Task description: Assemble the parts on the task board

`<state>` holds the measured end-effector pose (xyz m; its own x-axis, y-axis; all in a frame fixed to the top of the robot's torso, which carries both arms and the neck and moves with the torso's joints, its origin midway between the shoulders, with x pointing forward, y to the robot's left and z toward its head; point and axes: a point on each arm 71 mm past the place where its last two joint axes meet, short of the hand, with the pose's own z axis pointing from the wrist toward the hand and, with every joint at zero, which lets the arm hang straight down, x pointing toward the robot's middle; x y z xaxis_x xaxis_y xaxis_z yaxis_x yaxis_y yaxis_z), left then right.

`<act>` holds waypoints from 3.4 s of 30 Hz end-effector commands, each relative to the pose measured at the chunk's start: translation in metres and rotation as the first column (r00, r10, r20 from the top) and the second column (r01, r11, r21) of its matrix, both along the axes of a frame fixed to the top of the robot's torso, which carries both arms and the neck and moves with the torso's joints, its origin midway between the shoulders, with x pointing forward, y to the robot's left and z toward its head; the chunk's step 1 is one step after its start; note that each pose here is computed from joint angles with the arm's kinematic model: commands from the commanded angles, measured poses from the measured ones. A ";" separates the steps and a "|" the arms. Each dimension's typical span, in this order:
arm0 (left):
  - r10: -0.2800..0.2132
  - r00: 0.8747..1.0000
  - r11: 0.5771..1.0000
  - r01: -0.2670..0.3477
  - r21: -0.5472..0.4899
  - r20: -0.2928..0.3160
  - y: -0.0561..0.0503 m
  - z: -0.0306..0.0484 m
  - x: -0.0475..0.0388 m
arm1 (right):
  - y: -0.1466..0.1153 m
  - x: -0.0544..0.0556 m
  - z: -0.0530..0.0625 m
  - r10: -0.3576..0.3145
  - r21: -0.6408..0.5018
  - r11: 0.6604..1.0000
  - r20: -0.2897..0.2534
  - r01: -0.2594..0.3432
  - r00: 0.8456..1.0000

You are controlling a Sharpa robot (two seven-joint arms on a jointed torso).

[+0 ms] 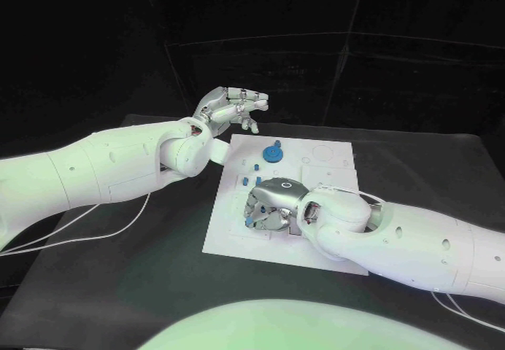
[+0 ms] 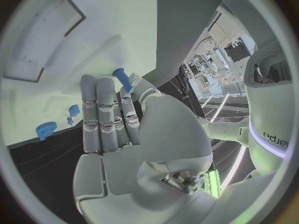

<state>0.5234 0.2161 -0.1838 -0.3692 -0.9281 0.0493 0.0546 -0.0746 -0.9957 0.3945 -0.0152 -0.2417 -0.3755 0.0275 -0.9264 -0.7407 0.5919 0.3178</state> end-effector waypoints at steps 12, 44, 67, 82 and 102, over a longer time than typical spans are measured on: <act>-0.012 1.000 1.000 0.012 -0.007 0.000 0.000 0.0010 -0.0002 | -0.001 0.001 0.000 -0.008 0.000 1.000 0.002 0.008 1.000; 0.001 1.000 1.000 -0.001 0.002 -0.007 0.008 -0.0009 -0.0005 | -0.130 0.032 0.070 -0.352 0.360 0.831 -0.248 0.424 0.902; -0.019 0.999 1.000 0.019 -0.002 -0.028 0.009 -0.0082 -0.0162 | -0.196 0.003 0.022 -0.640 -0.073 0.766 -0.182 0.638 0.747; -0.022 0.999 1.000 0.022 -0.001 -0.035 0.010 -0.0108 -0.0182 | -0.181 -0.003 0.003 -0.615 -0.103 0.787 -0.185 0.608 0.766; -0.019 0.999 1.000 0.019 0.002 -0.039 0.013 -0.0115 -0.0181 | -0.174 0.000 -0.014 -0.613 -0.174 0.790 -0.219 0.587 0.759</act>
<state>0.5054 0.2295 -0.1962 -0.3748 -0.9254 0.0554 0.0129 -0.0649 -0.9978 0.3945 -0.1902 -0.2544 -0.5179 0.2749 -0.8101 -0.1137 0.9164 0.3837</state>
